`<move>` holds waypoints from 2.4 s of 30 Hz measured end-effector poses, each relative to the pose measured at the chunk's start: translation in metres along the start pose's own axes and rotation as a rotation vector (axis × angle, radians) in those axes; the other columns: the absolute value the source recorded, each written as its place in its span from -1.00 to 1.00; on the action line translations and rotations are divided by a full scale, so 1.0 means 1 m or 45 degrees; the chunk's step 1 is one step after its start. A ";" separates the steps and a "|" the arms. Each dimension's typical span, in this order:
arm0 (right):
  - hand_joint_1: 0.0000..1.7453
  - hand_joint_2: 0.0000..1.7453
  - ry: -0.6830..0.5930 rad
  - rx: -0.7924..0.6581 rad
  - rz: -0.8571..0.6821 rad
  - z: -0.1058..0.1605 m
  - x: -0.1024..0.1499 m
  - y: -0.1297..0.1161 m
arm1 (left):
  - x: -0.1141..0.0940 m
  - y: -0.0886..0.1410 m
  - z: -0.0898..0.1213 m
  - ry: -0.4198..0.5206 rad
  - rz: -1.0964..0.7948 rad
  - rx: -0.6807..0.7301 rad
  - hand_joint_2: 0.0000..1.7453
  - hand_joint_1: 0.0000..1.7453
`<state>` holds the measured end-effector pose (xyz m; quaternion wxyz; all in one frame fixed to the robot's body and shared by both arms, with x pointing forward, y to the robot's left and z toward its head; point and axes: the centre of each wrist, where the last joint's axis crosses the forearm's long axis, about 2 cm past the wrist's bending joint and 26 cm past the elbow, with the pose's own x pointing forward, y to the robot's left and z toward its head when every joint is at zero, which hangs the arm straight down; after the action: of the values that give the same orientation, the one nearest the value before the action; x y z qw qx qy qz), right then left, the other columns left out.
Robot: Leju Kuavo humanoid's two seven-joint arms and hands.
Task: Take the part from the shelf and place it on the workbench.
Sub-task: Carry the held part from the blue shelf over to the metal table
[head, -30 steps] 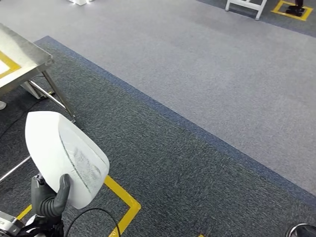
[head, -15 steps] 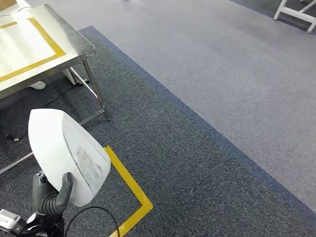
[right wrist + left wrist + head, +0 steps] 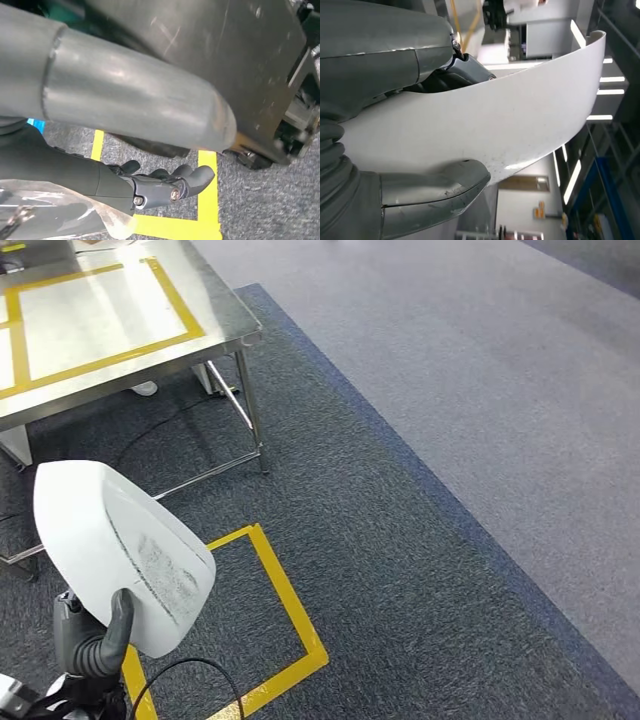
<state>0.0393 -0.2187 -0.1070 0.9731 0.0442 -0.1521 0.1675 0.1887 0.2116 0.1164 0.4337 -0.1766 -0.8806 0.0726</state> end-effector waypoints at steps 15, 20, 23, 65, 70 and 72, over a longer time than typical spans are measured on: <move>-1.00 -1.00 0.002 0.001 0.007 0.000 0.000 0.000 | 0.000 -0.001 -0.002 -0.004 -0.052 0.003 1.00 1.00; -1.00 -1.00 0.000 -0.001 0.007 0.000 0.000 0.000 | 0.001 -0.001 -0.002 -0.008 -0.060 0.007 1.00 1.00; -1.00 -1.00 0.006 0.000 0.006 0.000 -0.002 0.000 | 0.001 -0.001 -0.003 -0.010 -0.070 0.009 1.00 1.00; -1.00 -1.00 0.017 0.025 -0.053 0.000 0.001 -0.001 | 0.003 -0.005 -0.003 -0.016 -0.092 0.007 1.00 1.00; -1.00 -1.00 0.021 0.029 -0.056 0.000 0.000 -0.001 | 0.003 -0.006 -0.004 -0.018 -0.084 0.000 1.00 1.00; -1.00 -1.00 0.028 0.031 -0.057 0.000 -0.003 0.000 | 0.003 -0.007 -0.003 -0.018 -0.083 -0.001 1.00 1.00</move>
<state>0.0368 -0.2194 -0.1074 0.9775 0.0578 -0.1385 0.1480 0.1882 0.2064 0.1224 0.4297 -0.1474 -0.8889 0.0594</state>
